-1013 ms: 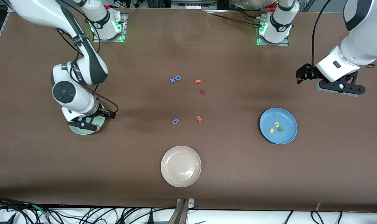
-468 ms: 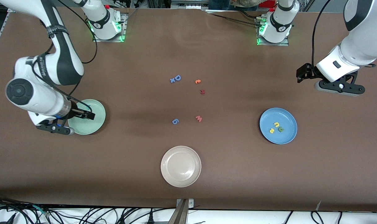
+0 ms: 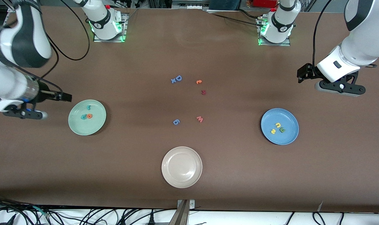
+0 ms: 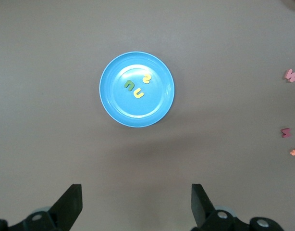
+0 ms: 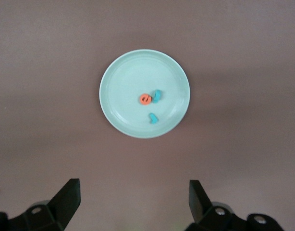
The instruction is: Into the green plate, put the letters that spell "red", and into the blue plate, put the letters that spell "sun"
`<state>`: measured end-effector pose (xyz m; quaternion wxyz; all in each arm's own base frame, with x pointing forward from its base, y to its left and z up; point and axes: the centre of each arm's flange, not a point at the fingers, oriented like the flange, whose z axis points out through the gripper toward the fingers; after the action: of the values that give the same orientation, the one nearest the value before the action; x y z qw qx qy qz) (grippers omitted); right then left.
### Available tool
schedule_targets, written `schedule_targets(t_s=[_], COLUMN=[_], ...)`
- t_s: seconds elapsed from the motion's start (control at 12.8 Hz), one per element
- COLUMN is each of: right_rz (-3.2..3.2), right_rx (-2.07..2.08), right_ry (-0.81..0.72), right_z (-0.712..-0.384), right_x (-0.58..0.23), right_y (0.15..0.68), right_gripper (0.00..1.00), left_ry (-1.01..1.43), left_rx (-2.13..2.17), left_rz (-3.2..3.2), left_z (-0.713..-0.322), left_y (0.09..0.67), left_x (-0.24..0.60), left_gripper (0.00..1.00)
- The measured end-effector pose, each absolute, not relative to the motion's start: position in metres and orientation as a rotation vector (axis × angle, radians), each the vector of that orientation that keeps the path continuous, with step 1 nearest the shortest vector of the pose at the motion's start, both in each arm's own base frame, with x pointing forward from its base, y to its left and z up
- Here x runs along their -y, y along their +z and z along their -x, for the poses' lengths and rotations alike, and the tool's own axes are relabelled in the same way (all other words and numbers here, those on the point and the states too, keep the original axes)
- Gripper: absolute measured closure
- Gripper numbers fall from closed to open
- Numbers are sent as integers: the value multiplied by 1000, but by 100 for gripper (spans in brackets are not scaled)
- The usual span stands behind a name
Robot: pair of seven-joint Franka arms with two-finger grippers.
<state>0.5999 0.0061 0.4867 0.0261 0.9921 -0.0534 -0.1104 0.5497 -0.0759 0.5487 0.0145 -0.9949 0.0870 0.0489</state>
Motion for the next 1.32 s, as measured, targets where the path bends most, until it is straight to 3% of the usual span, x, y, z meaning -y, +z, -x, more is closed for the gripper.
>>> schedule_targets(t_s=[0.47,1.32], right_rz=[-3085,-3110], right_rx=[156,136], right_ry=[-448,-336], right_z=[-568,-547], right_x=[19,17], right_y=[555,583], right_gripper=[0,0], left_ry=[153,151], left_rx=[-271,-273], left_rz=[3097,3097], left_z=[-550,-550], left_y=[549,549], left_x=[76,77], left_gripper=[0,0])
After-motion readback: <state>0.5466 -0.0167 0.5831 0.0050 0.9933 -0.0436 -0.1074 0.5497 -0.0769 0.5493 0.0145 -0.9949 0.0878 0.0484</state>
